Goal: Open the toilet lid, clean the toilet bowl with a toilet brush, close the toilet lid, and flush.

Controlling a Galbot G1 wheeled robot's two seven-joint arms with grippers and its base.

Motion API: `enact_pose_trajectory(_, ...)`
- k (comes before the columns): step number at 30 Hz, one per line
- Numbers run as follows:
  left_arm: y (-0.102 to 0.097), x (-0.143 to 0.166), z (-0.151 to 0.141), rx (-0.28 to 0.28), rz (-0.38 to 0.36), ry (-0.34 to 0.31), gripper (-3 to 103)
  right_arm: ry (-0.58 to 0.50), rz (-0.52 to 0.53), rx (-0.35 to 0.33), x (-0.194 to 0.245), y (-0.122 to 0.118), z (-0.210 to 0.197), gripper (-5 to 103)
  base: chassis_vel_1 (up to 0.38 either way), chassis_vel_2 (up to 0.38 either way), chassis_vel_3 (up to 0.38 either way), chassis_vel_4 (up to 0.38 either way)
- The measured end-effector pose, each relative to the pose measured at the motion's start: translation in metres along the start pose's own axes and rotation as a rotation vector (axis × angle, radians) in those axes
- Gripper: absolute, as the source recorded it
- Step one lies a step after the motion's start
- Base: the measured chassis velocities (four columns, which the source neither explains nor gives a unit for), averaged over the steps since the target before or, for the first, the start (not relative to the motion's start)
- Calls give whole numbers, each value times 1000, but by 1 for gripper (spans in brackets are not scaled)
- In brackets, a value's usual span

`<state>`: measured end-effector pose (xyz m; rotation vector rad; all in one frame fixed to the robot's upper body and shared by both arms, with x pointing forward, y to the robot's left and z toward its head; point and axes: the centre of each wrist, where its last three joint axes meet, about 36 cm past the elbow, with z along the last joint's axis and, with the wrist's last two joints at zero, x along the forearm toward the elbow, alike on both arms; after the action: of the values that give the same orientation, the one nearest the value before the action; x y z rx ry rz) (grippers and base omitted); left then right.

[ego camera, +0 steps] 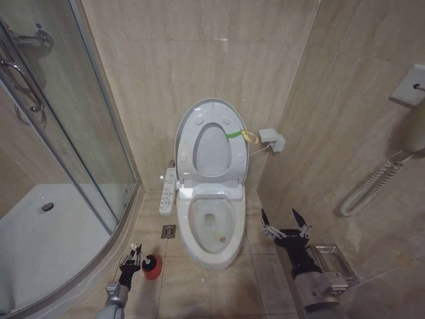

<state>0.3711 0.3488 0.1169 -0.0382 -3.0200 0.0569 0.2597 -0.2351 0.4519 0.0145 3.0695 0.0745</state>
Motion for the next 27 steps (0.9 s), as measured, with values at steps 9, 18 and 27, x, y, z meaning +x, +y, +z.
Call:
enact_pose_trajectory(9,-12,37,-12,45,-28,13,18,0,0,0,0,0,0,100,0,0,0,0)
enact_pose_trajectory(18,-18,65,-30,49,-8,-15,18,0,0,0,0,0,0,100,0,0,0,0)
enact_pose_trajectory(27,-33,79,-72,56,37,-104,18,0,0,0,0,0,0,100,0,0,0,0)
